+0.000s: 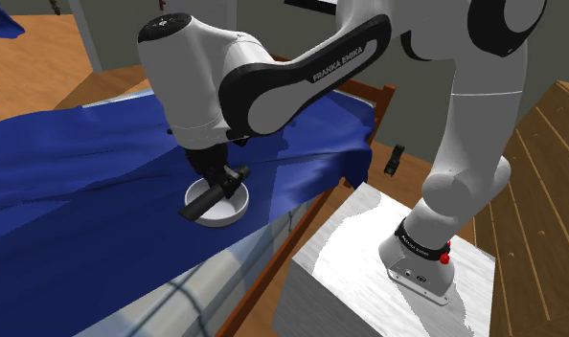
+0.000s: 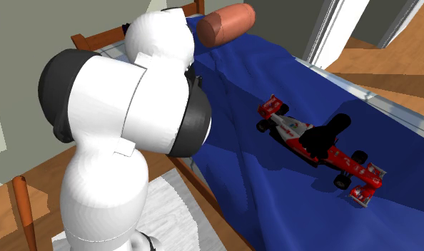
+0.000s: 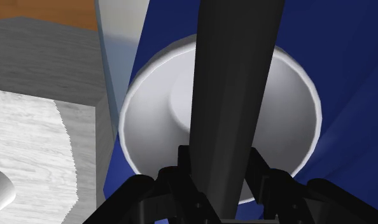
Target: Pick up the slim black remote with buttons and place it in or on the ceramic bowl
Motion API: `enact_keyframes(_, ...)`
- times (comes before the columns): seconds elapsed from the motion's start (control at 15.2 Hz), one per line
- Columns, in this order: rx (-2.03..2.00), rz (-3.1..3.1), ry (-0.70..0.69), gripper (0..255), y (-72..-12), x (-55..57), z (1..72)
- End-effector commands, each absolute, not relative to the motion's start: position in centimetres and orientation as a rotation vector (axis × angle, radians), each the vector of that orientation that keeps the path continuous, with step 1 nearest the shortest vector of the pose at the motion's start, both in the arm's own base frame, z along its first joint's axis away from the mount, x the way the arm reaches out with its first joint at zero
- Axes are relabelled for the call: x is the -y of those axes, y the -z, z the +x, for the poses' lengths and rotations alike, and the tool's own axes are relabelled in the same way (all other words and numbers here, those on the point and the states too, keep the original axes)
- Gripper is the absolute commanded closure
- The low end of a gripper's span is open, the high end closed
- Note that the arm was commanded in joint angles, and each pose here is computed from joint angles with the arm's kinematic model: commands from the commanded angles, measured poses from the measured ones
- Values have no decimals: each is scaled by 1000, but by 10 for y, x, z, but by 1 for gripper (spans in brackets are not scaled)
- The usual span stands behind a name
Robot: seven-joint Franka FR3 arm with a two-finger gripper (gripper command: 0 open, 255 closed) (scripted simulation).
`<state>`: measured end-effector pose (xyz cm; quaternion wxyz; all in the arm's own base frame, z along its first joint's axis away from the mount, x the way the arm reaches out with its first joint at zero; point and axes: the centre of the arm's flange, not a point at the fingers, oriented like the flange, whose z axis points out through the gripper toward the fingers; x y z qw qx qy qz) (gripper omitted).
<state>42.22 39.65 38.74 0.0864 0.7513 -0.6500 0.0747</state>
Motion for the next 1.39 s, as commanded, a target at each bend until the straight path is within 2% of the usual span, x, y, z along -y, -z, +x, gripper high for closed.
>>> enact_keyframes(0.0, 1937, 2239, -223, 255, -387, -397, 422)
enact_keyframes(0.2, 1937, 2239, -223, 255, -387, -397, 422)
enact_keyframes(0.26, 1937, 2239, -223, 0, -387, -397, 422)
enact_keyframes(0.59, 1937, 2239, -223, 0, -387, -397, 422)
enact_keyframes(0.86, 1937, 2239, -223, 0, -436, -408, 422)
enact_keyframes(1.32, 1937, 2239, -223, 0, -436, -408, 422)
